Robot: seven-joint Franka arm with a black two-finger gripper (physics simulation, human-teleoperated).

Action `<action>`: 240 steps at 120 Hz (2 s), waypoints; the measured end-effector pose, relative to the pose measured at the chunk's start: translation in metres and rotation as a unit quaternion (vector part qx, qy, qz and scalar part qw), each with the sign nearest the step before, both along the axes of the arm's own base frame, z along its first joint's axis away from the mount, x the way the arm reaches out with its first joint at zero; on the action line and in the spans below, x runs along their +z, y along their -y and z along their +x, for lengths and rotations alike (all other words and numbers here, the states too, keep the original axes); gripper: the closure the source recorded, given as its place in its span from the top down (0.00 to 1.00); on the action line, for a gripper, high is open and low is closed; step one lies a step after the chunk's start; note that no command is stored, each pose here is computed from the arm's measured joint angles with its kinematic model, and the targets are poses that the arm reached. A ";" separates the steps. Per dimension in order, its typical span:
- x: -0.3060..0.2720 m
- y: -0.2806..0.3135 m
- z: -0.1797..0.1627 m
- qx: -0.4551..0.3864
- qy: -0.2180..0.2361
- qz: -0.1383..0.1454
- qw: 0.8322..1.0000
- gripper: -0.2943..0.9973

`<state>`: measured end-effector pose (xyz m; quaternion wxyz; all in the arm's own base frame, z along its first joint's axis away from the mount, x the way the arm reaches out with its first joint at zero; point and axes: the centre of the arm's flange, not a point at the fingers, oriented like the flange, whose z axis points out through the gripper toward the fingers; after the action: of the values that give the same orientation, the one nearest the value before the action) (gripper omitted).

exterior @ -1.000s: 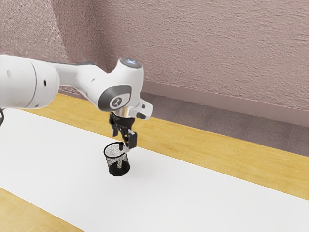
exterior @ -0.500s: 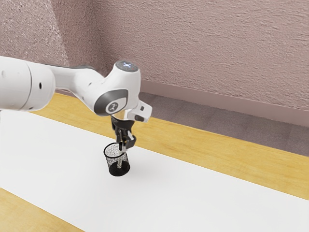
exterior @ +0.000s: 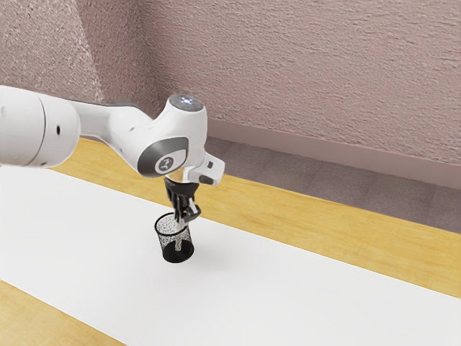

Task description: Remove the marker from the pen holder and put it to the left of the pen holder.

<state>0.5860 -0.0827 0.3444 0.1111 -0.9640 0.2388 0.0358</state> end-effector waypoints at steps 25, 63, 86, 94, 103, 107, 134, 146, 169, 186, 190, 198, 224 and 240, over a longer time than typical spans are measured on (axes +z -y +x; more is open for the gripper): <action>0.001 0.000 0.000 0.001 0.004 0.000 1.000 0.23; 0.109 -0.009 -0.011 0.011 0.082 -0.005 0.997 0.19; 0.141 -0.030 -0.023 0.045 0.052 0.018 0.997 0.19; 0.129 -0.041 -0.026 0.061 0.016 0.030 0.998 0.19; 0.108 -0.068 -0.029 0.091 -0.029 0.043 0.994 0.18; 0.099 -0.092 -0.031 0.115 -0.050 0.049 0.991 0.18; 0.011 -0.221 -0.051 0.227 -0.184 0.076 0.953 0.18; -0.022 -0.224 -0.052 0.222 -0.225 0.086 0.945 0.18; -0.061 -0.234 -0.057 0.217 -0.273 0.092 0.933 0.18; -0.068 -0.240 -0.060 0.215 -0.283 0.089 0.930 0.19; -0.069 -0.240 -0.061 0.214 -0.284 0.087 0.930 0.23; -0.069 -0.240 -0.061 0.213 -0.286 0.082 0.931 0.35; -0.043 -0.233 -0.051 0.202 -0.244 0.058 0.947 0.62; 0.040 -0.217 -0.038 0.192 -0.125 0.007 0.973 0.69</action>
<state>0.5478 0.1338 0.3844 0.0779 -0.9789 0.0609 0.1787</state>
